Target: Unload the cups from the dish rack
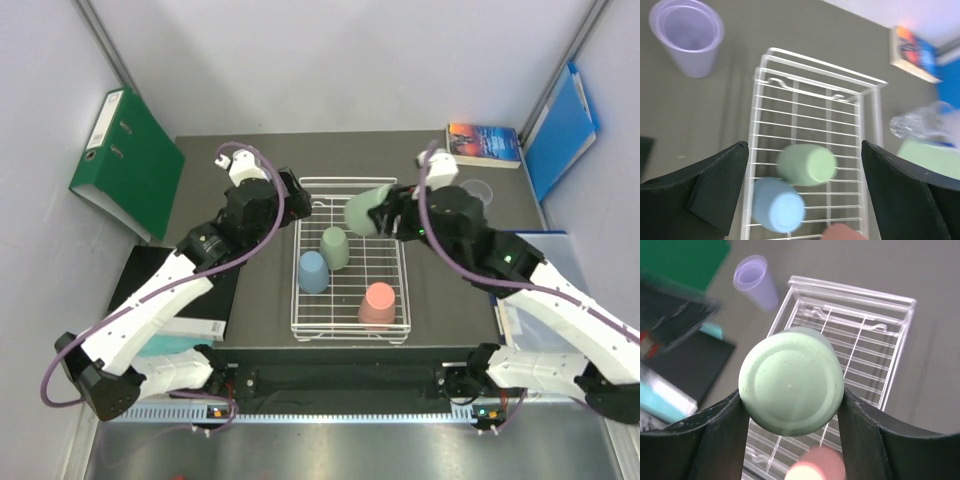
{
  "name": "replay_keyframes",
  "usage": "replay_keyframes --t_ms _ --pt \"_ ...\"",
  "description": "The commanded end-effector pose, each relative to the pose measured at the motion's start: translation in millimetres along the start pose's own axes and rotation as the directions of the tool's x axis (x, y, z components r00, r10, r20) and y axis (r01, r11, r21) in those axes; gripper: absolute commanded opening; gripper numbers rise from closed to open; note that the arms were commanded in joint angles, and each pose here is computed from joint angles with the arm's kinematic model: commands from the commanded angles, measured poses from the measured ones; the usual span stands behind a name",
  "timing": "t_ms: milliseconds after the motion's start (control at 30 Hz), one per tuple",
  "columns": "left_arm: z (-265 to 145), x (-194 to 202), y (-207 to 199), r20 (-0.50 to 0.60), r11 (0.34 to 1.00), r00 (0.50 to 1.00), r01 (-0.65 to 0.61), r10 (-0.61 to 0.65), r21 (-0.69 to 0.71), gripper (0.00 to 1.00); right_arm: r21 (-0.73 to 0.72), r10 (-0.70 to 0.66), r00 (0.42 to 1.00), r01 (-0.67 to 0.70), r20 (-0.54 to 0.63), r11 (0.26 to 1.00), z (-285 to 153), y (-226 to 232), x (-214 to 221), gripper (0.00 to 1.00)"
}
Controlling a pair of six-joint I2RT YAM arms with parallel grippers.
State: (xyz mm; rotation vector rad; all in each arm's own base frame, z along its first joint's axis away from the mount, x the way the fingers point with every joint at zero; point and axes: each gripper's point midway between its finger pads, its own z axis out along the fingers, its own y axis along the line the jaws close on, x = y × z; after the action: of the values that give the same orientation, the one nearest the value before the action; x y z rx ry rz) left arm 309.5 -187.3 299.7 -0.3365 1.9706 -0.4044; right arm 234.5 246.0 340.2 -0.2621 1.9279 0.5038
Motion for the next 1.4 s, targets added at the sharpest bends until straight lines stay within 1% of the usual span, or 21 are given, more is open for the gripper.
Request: replay_keyframes --t_ms 0,33,67,100,167,200,267,300,367,400,433,567,900,1033,1067,1133,1167,1200,1267,1300,1367 --pt "-31.2 -36.3 -51.3 0.09 0.939 0.986 0.1 -0.137 0.329 0.99 -0.126 0.296 0.942 -0.279 0.157 0.952 -0.5 -29.9 -30.8 0.0" --pt "-37.5 -42.1 -56.3 0.105 0.921 0.981 0.113 -0.163 0.372 0.99 -0.165 0.337 0.925 -0.311 0.172 0.936 1.0 -32.9 -34.7 0.0" --pt "-55.2 -59.8 -68.9 0.128 0.871 0.968 0.13 -0.215 0.474 0.99 -0.153 0.376 0.91 -0.353 0.175 0.923 11.1 -53.7 -27.4 0.0" --pt "-57.5 -59.0 -71.9 0.124 0.845 0.964 0.14 -0.235 0.516 0.99 -0.305 0.445 0.879 -0.383 0.169 0.872 5.1 -35.7 -43.0 0.0" --pt "-66.7 -74.5 -82.4 0.119 0.774 0.95 0.16 -0.29 0.612 0.99 -0.377 0.552 0.822 -0.471 0.141 0.798 12.2 -45.7 -42.5 0.0" --pt "-75.2 -67.8 -96.5 0.023 0.706 0.958 0.194 -0.286 0.681 0.99 -0.503 0.563 0.813 -0.429 0.145 0.75 3.7 -31.5 -58.8 0.0" --pt "-66.4 -70.4 -101.0 -0.05 0.663 0.952 0.249 -0.303 0.706 0.99 -0.563 0.634 0.766 -0.478 0.109 0.674 5.1 -34.4 -61.5 0.0" --pt "-76.5 -67.0 -113.2 -0.14 0.578 0.943 0.298 -0.302 0.76 0.99 -0.596 0.64 0.764 -0.479 0.078 0.644 5.7 -30.4 -61.2 0.0" --pt "-69.1 -61.3 -116.3 -0.212 0.517 0.928 0.35 -0.307 0.781 0.99 -0.667 0.668 0.74 -0.46 0.076 0.586 -1.1 -25.5 -73.7 0.0" --pt "-76.7 -68.4 -123.6 -0.24 0.448 0.914 0.374 -0.328 0.812 0.99 -0.678 0.667 0.743 -0.461 0.057 0.572 1.9 -23.6 -72.2 0.0" --pt "-80.0 -62.6 -127.0 -0.277 0.417 0.913 0.386 -0.298 0.823 0.99 -0.699 0.666 0.743 -0.444 0.062 0.56 -1.0 -20.9 -76.4 0.0" --pt "-73.1 -53.2 -135.3 -0.356 0.364 0.895 0.436 -0.268 0.823 0.99 -0.722 0.667 0.744 -0.441 0.037 0.533 -0.3 -16.5 -77.1 0.0" --pt "-70.2 -51.7 -144.6 -0.415 0.284 0.873 0.478 -0.256 0.831 0.93 -0.727 0.647 0.763 -0.453 -0.015 0.517 11.5 -13.0 -69.0 0.0" --pt "-70.1 -48.9 -148.5 -0.446 0.235 0.861 0.499 -0.244 0.835 0.81 -0.722 0.638 0.769 -0.464 -0.039 0.514 17.3 -12.9 -63.8 0.0" --pt "-73.7 -50.8 -149.5 -0.452 0.212 0.859 0.5 -0.24 0.84 0.74 -0.72 0.634 0.772 -0.467 -0.049 0.513 19.2 -12.3 -60.6 0.0" --pt "-74.2 -45.4 -151.5 -0.475 0.19 0.853 0.514 -0.215 0.837 0.69 -0.718 0.63 0.775 -0.466 -0.049 0.517 20.4 -12.3 -59.3 0.0" --pt "-74.4 -43.3 -151.8 -0.496 0.181 0.842 0.532 -0.211 0.827 0.61 -0.715 0.627 0.777 -0.468 -0.052 0.52 21.8 -12.5 -57.9 0.0" --pt "-76.5 -44.4 -151.8 -0.493 0.164 0.845 0.527 -0.209 0.834 0.58 -0.714 0.625 0.778 -0.47 -0.057 0.519 22.4 -12.2 -57.2 0.0" --pt "-74.1 -40.1 -151.3 -0.509 0.162 0.836 0.542 -0.205 0.825 0.5 -0.711 0.62 0.781 -0.477 -0.074 0.517 26.0 -11.7 -54.5 0.0" --pt "-75.3 -39.1 -152.3 -0.513 0.159 0.835 0.544 -0.198 0.824 0.4 -0.712 0.615 0.784 -0.479 -0.084 0.513 26.2 -10.1 -54.1 0.0" --pt "-75.3 -35.7 -153.1 -0.519 0.159 0.836 0.545 -0.18 0.823 0.26 -0.717 0.585 0.804 -0.469 -0.106 0.515 28.8 -4.2 -50.2 0.0"
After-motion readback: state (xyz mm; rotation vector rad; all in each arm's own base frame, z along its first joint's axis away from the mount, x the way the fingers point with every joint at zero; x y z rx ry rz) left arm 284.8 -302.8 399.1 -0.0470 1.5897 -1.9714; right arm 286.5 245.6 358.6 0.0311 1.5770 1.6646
